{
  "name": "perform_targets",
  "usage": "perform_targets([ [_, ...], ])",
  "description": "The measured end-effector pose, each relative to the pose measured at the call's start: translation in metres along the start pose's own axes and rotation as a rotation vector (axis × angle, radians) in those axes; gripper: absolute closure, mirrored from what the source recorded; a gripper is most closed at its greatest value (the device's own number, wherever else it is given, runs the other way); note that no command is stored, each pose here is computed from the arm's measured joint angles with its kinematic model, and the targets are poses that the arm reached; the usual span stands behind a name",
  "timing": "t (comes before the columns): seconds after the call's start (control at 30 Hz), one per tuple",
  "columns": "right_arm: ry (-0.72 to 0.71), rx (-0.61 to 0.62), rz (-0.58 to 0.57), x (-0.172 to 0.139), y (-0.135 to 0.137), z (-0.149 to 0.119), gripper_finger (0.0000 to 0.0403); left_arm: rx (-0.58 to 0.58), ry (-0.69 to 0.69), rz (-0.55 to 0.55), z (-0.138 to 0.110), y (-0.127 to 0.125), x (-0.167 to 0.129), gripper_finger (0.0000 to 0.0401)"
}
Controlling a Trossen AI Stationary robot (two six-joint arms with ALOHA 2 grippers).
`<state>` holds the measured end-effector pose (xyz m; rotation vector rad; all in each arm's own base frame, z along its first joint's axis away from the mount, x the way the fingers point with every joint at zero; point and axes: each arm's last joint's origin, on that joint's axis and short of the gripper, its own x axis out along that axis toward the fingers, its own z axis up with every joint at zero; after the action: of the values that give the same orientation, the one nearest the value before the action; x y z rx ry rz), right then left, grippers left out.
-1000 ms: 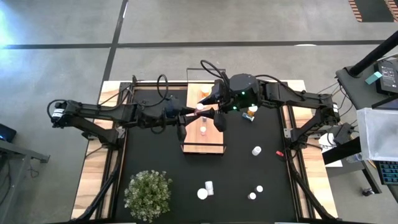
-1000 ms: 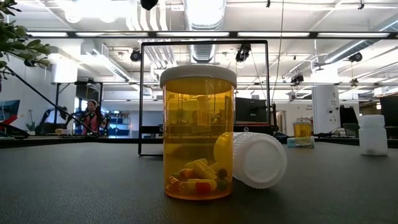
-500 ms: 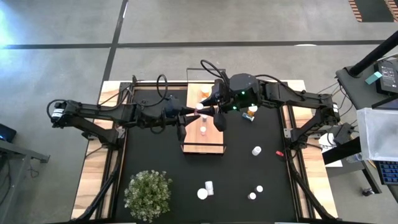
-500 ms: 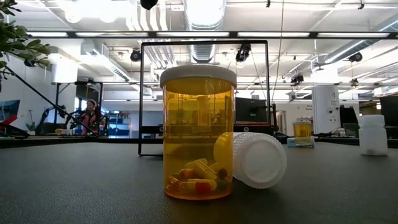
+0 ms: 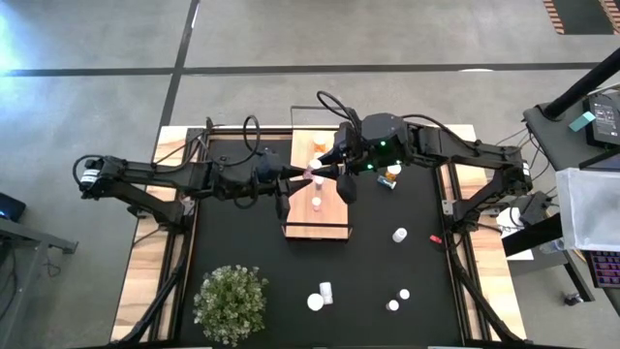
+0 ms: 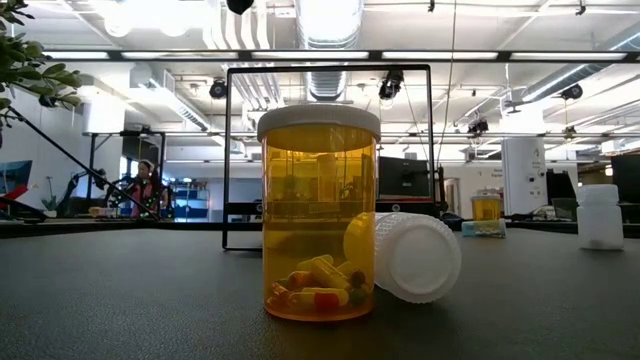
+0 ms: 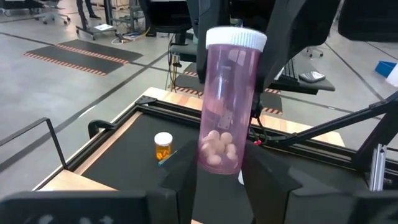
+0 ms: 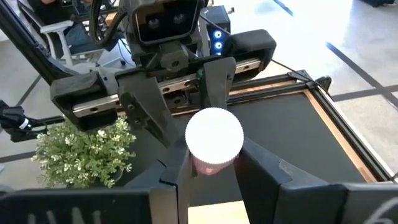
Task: Pick and place medicine bottles onto shelf by color
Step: Put the top pink pill bottle on the shelf aligned with the other pink pill bottle
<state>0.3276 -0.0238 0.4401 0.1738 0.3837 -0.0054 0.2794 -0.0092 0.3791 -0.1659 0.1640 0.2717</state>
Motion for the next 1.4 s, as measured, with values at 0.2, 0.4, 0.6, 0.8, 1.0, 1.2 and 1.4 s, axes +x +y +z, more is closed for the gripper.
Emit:
perform_targets([
  [0.2, 0.022, 0.009, -0.004, -0.004, 0.000, -0.001, 0.0306, -0.046, 0.010, 0.003, -0.002, 0.000, 0.000, 0.0253],
  [0.4, 0.051, 0.016, -0.020, -0.005, -0.002, -0.004, 0.0305, -0.048, 0.010, 0.022, -0.004, 0.001, 0.001, 0.0208],
  [0.6, 0.191, 0.028, -0.229, -0.014, -0.011, -0.018, 0.0305, -0.069, -0.002, 0.056, -0.001, 0.003, -0.004, 0.0193],
  [0.8, 0.336, 0.039, -0.271, -0.013, -0.013, -0.035, 0.0305, -0.127, -0.006, 0.055, 0.000, 0.004, -0.006, 0.0193],
  [1.0, 0.477, 0.038, -0.292, 0.008, -0.021, -0.076, 0.0305, -0.130, -0.013, 0.053, 0.001, 0.004, -0.009, 0.0193],
  [1.2, 0.520, -0.042, -0.244, 0.029, -0.028, -0.117, 0.0305, -0.135, -0.026, 0.049, 0.004, 0.005, -0.013, 0.0193],
  [1.4, 0.493, -0.086, -0.198, 0.036, -0.033, -0.143, 0.0305, -0.136, -0.029, 0.048, 0.005, 0.005, -0.014, 0.0193],
])
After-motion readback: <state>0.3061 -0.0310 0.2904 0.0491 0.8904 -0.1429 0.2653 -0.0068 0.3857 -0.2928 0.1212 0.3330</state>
